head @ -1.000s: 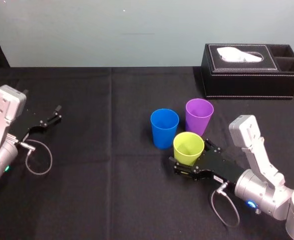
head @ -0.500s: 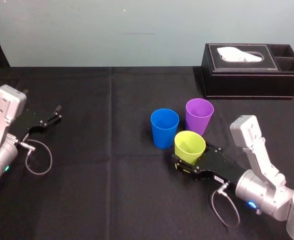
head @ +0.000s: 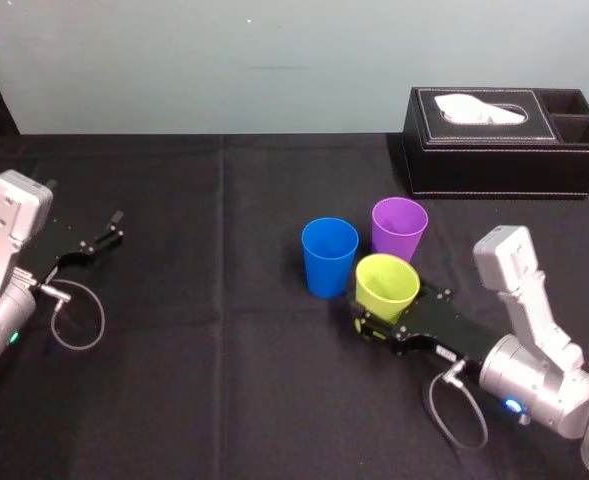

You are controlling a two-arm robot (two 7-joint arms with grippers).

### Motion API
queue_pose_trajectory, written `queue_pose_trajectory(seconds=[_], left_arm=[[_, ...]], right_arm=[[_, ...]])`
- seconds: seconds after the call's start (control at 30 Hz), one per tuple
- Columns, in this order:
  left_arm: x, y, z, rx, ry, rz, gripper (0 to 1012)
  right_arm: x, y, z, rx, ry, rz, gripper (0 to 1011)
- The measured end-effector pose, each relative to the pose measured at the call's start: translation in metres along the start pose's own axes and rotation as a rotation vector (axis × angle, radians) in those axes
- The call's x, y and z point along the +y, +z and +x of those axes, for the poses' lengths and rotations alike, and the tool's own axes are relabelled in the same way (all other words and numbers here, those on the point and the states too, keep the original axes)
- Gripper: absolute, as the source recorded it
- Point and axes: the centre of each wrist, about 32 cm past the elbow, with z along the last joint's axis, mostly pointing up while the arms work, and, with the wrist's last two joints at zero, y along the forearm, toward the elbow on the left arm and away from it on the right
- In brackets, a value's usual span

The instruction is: Stack the three plastic cups sequentially using one hand.

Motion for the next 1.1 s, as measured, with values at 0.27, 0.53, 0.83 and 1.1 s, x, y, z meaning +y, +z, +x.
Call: queue_pose_trajectory(seconds=[0.27,0.53,0.83,1.1], left_arm=[[0.0,0.0,0.0,0.0,0.0,0.0,1011],[0.0,0.0,0.0,0.0,0.0,0.0,1011],[0.0,0.0,0.0,0.0,0.0,0.0,1011],[0.0,0.0,0.0,0.0,0.0,0.0,1011]], right_arm=[[-0.006,0.02,0.0082,-0.016,-0.004,0.023,722],[-0.008,0.05,0.0123,-0.028,-0.006,0.05,722],[0.009,0.084,0.0187,-0.044,-0.003,0.087,722],[0.031,0.095,0.0175,-0.063,0.026,0.08,722]])
